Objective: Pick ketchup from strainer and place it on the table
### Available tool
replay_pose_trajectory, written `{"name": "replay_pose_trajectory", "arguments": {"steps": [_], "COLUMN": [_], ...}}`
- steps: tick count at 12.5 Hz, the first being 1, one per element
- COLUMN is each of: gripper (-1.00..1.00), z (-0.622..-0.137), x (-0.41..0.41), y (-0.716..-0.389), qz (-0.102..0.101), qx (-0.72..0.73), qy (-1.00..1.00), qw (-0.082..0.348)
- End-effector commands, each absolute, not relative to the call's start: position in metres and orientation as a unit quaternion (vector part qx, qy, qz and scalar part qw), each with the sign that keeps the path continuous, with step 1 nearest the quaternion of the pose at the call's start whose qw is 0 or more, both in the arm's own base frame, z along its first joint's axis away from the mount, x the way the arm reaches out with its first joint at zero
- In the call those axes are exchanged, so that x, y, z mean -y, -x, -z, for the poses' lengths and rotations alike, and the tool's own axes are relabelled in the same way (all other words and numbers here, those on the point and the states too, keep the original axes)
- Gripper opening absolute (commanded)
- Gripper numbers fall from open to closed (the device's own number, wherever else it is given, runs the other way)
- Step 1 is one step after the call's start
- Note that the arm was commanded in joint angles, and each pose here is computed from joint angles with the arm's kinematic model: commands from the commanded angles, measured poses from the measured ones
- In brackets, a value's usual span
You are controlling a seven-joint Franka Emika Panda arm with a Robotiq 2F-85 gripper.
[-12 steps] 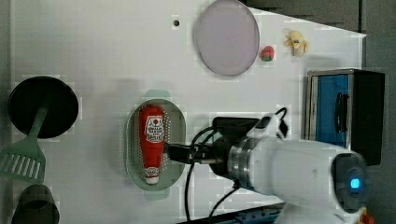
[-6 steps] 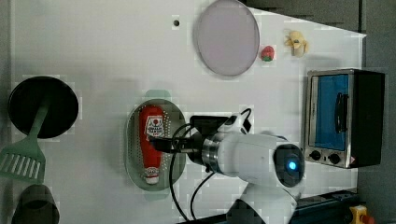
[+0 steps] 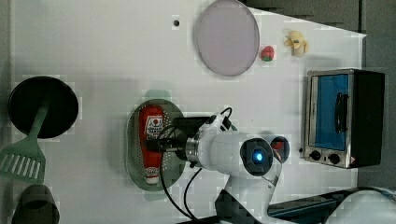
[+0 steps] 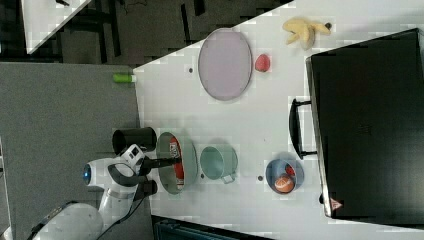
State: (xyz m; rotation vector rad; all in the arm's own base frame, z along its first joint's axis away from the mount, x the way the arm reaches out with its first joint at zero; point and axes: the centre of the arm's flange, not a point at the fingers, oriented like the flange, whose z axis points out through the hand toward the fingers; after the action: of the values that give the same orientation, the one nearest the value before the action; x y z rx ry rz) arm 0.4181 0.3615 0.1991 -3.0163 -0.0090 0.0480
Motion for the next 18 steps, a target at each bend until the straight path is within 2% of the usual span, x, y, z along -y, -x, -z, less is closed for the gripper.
{"name": "replay_pose_trajectory", "arguments": {"steps": [1, 5, 6, 9, 13, 16, 18], "gripper": [1.00, 1.00, 0.91, 0.20, 0.19, 0.19, 0.19], "z": [-0.196, -0.170, -0.166, -0.166, -0.213, -0.268, -0.313], "x": [-0.362, -0.373, -0.375, -0.377, -0.389, -0.387, -0.382], "y": [-0.443, -0.442, -0.441, -0.441, -0.441, -0.444, -0.451], "qz": [-0.001, -0.021, -0.020, -0.014, 0.017, 0.022, 0.017], "qx": [-0.034, -0.055, -0.051, -0.047, -0.037, -0.066, -0.110], "qy": [0.997, 0.996, 0.996, 0.996, 0.997, 0.997, 0.993], "qw": [0.076, 0.074, 0.071, 0.068, 0.071, 0.042, 0.043]}}
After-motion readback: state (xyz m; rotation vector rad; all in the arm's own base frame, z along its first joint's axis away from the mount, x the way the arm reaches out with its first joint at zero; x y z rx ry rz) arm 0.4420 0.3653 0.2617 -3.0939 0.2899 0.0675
